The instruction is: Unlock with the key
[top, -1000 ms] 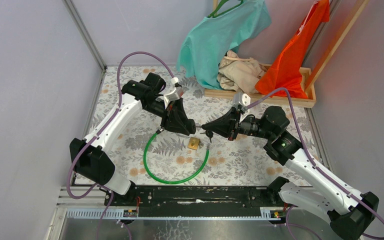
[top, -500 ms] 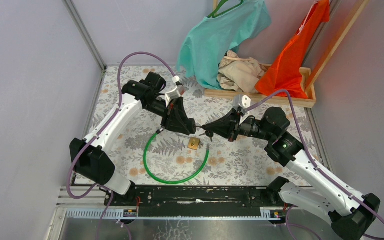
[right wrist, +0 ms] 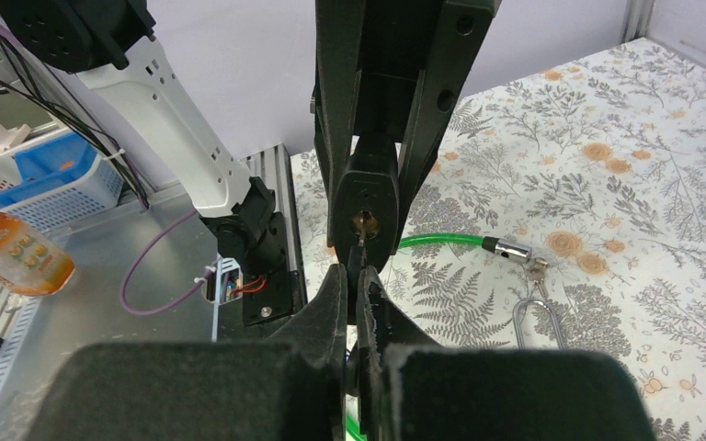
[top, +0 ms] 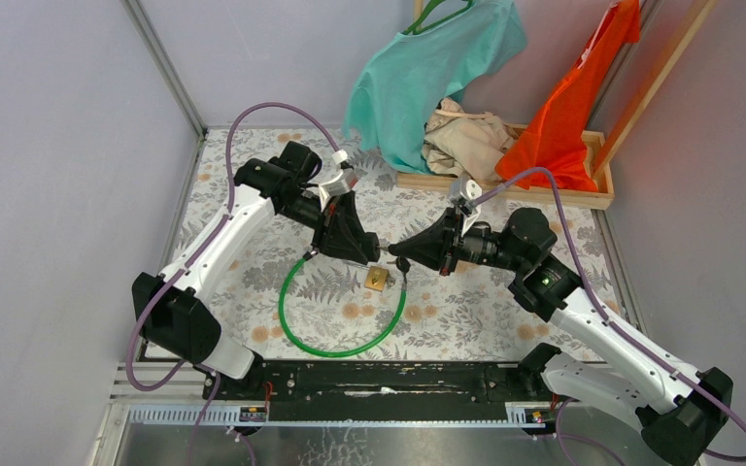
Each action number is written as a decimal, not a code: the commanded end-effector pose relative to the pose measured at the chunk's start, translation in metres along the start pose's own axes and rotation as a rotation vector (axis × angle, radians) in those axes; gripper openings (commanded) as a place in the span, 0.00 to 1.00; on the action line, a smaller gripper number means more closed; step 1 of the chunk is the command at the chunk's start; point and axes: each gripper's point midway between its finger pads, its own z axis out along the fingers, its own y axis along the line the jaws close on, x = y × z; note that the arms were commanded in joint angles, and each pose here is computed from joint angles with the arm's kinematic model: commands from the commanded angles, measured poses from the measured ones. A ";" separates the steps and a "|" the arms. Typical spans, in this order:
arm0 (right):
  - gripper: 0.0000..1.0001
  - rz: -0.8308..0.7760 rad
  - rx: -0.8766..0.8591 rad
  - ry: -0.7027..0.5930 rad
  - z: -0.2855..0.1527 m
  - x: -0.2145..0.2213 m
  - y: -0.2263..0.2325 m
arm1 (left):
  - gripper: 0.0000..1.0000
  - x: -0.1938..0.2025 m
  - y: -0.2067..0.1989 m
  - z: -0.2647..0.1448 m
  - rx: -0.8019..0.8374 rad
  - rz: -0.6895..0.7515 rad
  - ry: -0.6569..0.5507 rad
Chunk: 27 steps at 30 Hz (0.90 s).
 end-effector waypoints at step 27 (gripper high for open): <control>0.00 0.289 -0.065 0.147 0.032 0.038 0.015 | 0.00 -0.007 0.043 -0.001 -0.254 0.178 0.183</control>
